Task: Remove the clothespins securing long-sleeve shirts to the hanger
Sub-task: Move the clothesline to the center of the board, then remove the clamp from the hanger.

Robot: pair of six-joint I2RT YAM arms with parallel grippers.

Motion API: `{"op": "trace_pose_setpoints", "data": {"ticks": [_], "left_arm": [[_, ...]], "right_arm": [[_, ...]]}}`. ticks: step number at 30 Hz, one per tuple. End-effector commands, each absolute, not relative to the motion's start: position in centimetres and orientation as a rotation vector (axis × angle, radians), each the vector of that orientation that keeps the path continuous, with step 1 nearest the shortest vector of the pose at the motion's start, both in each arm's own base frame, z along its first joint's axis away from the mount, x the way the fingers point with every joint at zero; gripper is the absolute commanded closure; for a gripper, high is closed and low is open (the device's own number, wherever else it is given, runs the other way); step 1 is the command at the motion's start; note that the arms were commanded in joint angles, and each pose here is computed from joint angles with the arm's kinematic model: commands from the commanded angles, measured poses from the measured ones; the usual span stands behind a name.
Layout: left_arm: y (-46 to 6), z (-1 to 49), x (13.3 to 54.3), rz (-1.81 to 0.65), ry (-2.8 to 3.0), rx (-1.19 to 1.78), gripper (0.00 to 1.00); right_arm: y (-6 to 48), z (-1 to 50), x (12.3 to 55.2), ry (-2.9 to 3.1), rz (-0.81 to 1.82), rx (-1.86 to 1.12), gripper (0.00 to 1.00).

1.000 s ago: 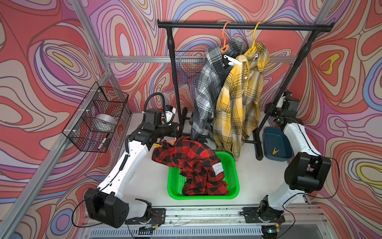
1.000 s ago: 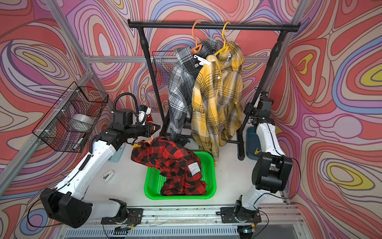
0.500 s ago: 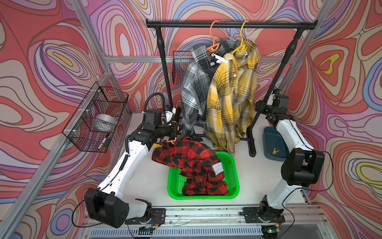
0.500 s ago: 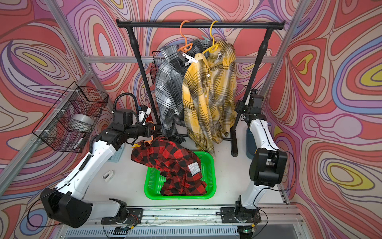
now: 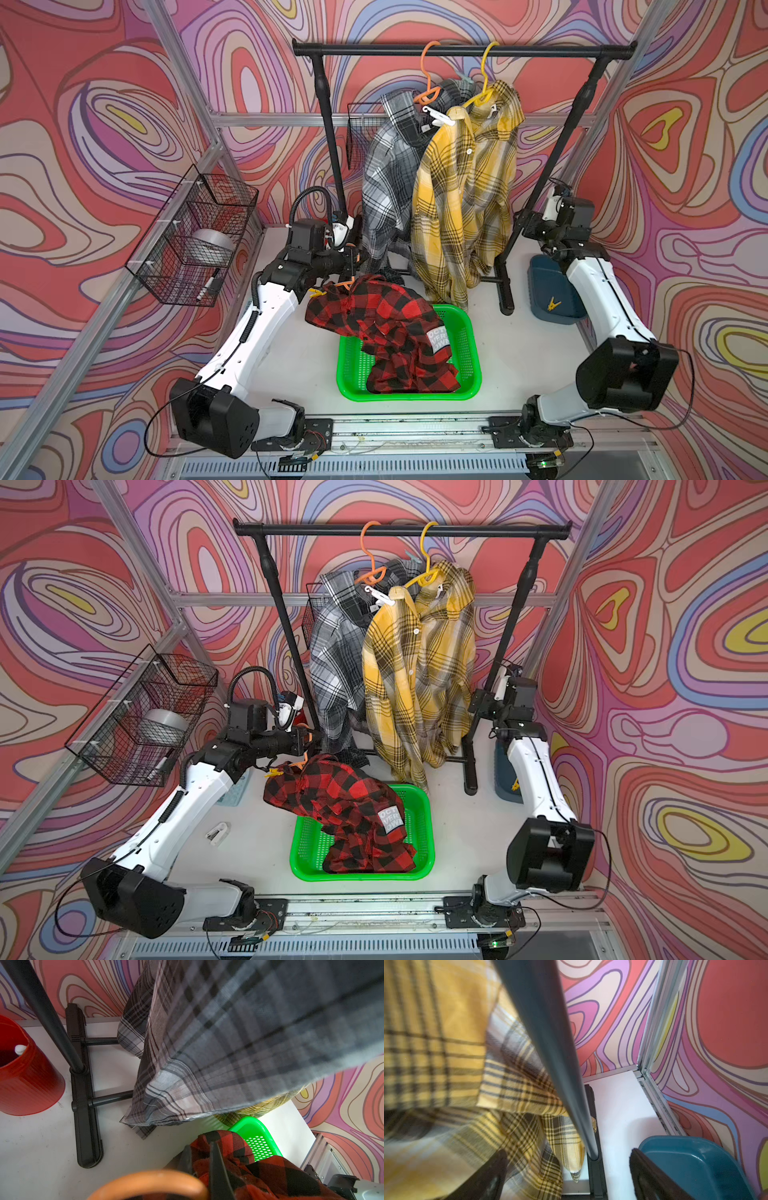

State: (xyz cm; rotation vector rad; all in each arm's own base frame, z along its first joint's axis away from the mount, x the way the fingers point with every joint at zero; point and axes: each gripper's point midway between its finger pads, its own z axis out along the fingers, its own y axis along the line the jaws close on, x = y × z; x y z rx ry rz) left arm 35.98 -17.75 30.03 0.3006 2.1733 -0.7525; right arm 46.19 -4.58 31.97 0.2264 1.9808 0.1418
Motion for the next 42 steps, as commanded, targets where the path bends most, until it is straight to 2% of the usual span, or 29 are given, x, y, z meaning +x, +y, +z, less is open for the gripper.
{"op": "trace_pose_setpoints", "data": {"ticks": [1, 5, 9, 12, 15, 22, 32, 35, 37, 42], "left_arm": [[-17.4, 31.4, 36.1, -0.735, 2.117, 0.305, 1.0], [-17.5, 31.6, 36.1, -0.742, 2.106, 0.311, 1.0], [-17.6, 31.7, 36.2, -0.737, 2.095, 0.324, 1.0], [-17.6, 32.1, 36.1, -0.741, 2.079, 0.333, 1.0], [-17.4, 32.6, 35.9, -0.727, 2.056, 0.333, 1.0], [-17.1, 33.9, 35.4, -0.705, 2.007, 0.344, 1.0], [-17.3, 35.2, 35.0, -0.732, 1.965, 0.358, 1.0], [-17.5, 35.7, 34.7, -0.749, 1.941, 0.361, 1.0], [-17.6, 36.0, 34.6, -0.762, 1.926, 0.369, 1.0], [-17.9, 37.3, 34.2, -0.786, 1.866, 0.389, 1.0]], "right_arm": [[-1.5, 32.7, 43.0, 1.994, 0.288, 0.142, 0.08], [4.7, 36.5, 39.8, 1.945, 0.372, -0.098, 0.1], [15.0, 39.2, 36.8, 1.966, 0.441, -0.471, 0.11], [22.2, 39.9, 33.9, 1.96, 0.483, -0.698, 0.11], [26.7, 39.4, 31.6, 1.981, 0.504, -0.848, 0.12], [32.4, 36.2, 27.3, 2.09, 0.57, -1.074, 0.19], [34.9, 31.1, 26.7, 2.195, 0.564, -1.15, 0.28], [35.1, 29.9, 27.2, 2.211, 0.542, -1.144, 0.36], [35.3, 29.4, 27.3, 2.214, 0.54, -1.143, 0.46], [35.3, 28.9, 27.1, 2.21, 0.55, -1.142, 0.8]]}}
